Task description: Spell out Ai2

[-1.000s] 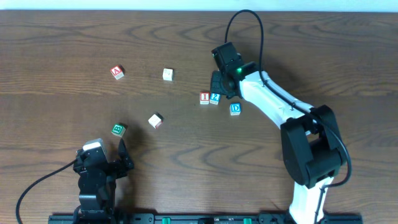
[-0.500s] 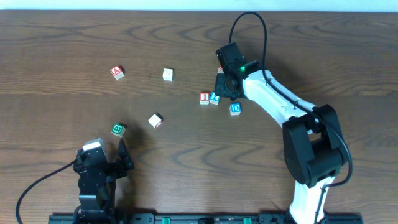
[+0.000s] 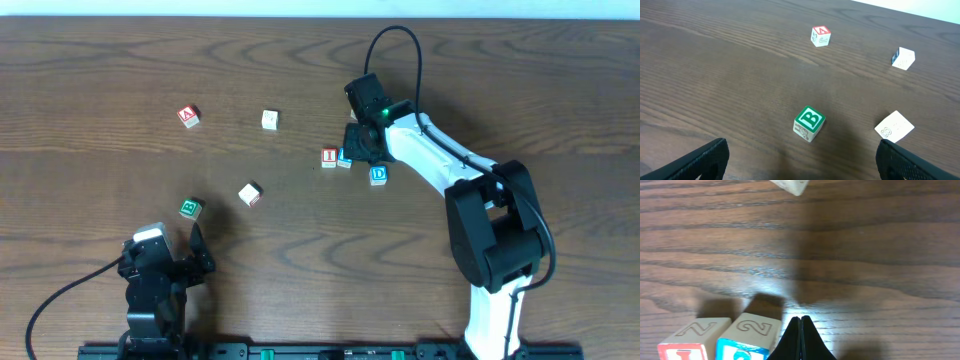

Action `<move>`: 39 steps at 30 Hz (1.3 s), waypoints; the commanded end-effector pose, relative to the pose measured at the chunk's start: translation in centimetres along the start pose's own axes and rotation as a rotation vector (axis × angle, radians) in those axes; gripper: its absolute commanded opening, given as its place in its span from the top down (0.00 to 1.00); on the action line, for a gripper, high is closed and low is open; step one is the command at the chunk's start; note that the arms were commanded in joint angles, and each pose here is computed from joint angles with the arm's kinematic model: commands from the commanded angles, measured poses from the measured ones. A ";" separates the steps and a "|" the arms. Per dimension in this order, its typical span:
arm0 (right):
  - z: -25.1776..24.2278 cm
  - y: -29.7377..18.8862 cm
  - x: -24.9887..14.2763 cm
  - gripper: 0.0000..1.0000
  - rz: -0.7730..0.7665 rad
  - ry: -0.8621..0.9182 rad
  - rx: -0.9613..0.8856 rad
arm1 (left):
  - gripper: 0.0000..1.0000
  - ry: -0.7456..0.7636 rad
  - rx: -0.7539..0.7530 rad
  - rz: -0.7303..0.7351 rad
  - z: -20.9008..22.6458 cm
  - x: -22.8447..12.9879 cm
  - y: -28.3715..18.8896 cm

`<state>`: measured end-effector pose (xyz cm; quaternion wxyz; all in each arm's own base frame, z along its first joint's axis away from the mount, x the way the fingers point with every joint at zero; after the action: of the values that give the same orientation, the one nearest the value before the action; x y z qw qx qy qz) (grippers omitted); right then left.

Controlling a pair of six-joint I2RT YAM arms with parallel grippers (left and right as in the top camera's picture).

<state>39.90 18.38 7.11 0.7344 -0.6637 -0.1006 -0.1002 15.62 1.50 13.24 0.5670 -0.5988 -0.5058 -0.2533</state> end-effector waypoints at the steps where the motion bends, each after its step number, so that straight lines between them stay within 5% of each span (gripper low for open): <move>1: 1.0 0.2 -0.2 0.99 0.007 -0.040 0.028 | 0.05 0.008 0.010 0.009 0.2 -0.5 0.3; 25: -1.0 -0.4 1.9 0.99 -0.077 -0.018 -0.052 | 0.05 0.008 0.010 0.009 0.2 -0.5 0.3; 33: -2.6 -8.5 4.7 0.99 -0.267 -0.039 -0.101 | 0.05 0.008 0.010 0.009 0.2 -0.5 0.3; 39: -4.2 -16.3 2.8 0.99 -0.323 -0.018 -0.096 | 0.05 0.008 0.010 0.009 0.2 -0.5 0.3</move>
<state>38.97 13.80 20.12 0.6875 -0.6744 -0.1901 -0.1909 15.62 1.50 13.24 0.5670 -0.5988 -0.5058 -0.2533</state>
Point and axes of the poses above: each gripper's point midway between its finger pads, its own y axis out along the fingers, its own z axis along the line the jaws close on, x = y × z, the point moved 6 cm from there along -y, back along the fingers, and after that the axes turned 7 degrees about -y, right-handed, at the moved point
